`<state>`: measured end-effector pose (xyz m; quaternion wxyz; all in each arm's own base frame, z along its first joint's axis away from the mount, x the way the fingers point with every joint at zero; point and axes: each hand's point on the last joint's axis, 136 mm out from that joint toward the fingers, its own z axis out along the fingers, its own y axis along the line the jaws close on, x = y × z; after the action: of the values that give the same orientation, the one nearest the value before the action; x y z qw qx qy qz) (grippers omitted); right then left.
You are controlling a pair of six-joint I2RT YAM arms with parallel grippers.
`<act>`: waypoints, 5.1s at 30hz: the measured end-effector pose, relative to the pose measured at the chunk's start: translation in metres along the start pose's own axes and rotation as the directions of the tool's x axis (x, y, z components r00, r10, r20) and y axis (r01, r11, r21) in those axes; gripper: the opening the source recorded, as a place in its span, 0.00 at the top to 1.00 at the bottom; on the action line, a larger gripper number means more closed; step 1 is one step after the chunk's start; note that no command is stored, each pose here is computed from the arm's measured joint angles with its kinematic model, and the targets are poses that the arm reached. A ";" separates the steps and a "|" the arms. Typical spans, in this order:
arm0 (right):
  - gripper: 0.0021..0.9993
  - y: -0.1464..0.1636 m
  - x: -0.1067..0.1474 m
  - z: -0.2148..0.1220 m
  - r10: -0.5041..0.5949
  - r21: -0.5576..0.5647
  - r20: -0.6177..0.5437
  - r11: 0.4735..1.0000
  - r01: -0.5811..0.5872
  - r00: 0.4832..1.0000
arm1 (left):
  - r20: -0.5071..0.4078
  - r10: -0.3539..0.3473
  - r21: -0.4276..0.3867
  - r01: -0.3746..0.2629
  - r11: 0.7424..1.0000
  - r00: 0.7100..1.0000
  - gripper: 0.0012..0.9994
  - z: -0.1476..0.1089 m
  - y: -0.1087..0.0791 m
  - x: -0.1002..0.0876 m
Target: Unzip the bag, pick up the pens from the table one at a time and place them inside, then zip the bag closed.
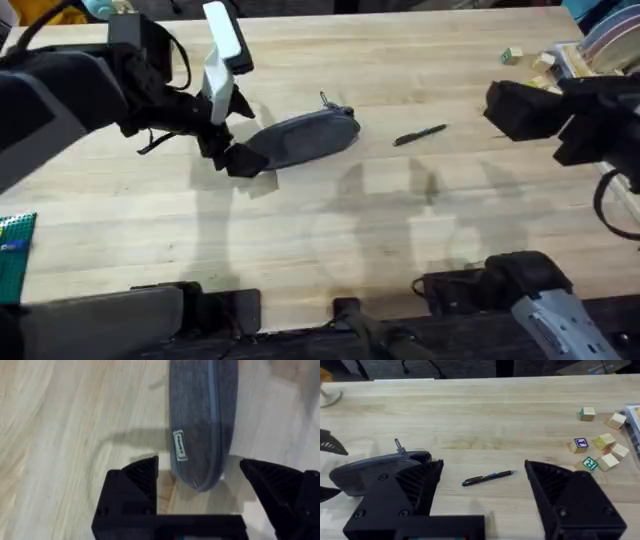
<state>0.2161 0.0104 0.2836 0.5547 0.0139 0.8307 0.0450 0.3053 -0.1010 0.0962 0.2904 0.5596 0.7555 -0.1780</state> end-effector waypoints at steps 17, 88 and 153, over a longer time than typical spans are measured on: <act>0.00 0.000 0.000 0.000 0.000 0.000 -0.001 1.000 0.000 1.000 | 0.053 -0.032 0.067 0.028 0.997 0.998 0.01 0.017 -0.002 0.001; 0.00 0.163 0.028 0.118 -0.192 -0.580 -0.334 0.814 -0.040 0.923 | 0.057 -0.028 0.069 0.024 0.997 0.998 0.96 0.018 -0.003 0.000; 0.97 0.190 0.121 0.221 -0.108 -0.473 -0.572 0.853 -0.220 0.813 | 0.057 -0.027 0.068 0.023 0.997 0.998 0.96 0.018 -0.002 0.000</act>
<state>0.3678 0.2217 0.1051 0.2561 -0.1247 0.9150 0.2859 0.3073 -0.1126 0.0827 0.2910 0.5541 0.7473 -0.2232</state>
